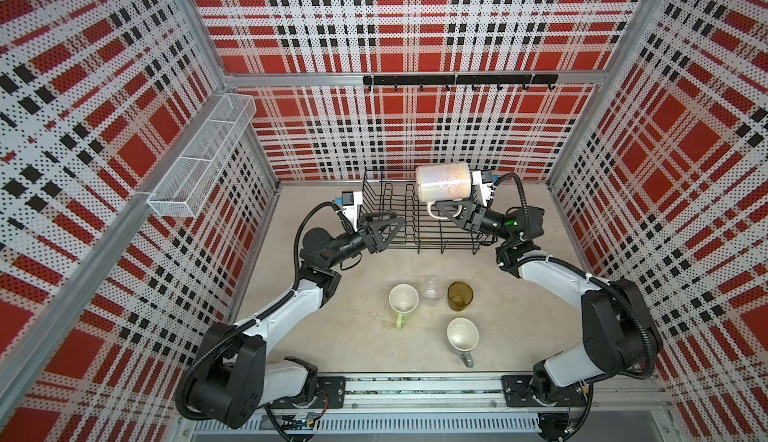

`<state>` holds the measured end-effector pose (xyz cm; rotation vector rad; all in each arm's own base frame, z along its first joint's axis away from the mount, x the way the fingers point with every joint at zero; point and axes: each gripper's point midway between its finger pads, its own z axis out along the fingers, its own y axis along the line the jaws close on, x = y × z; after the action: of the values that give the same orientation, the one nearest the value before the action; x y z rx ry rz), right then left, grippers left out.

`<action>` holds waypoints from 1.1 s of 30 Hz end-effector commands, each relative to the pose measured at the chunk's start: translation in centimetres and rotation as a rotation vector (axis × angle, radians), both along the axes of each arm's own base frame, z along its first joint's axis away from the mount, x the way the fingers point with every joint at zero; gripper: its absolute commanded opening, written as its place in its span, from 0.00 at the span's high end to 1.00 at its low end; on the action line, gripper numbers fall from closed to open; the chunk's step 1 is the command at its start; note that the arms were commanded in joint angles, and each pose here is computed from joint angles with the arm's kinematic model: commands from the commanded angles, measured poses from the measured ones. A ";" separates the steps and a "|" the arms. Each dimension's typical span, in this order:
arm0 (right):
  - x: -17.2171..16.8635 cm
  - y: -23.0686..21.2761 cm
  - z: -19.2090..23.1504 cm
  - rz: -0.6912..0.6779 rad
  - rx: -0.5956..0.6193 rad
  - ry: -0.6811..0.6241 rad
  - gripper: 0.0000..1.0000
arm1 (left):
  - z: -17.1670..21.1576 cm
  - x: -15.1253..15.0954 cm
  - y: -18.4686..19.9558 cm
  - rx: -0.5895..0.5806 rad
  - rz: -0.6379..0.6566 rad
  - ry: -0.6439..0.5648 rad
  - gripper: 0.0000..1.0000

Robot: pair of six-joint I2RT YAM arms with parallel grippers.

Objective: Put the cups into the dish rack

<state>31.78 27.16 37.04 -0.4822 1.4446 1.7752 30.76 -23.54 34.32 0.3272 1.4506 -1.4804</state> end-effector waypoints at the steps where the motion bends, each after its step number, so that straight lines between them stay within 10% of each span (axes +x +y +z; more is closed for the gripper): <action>1: -2.4 -0.5 3.5 0.014 0.063 -0.158 1.00 | 2.8 -0.6 0.2 -0.034 -0.007 -0.089 0.02; 33: -4.8 5.9 -1.5 0.206 -0.062 -0.065 1.00 | 2.2 1.4 -2.9 -0.020 -0.037 0.004 0.09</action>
<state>27.49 32.97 31.85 -0.6442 1.6276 1.8942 32.06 -25.92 35.58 0.3103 1.4584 -1.5164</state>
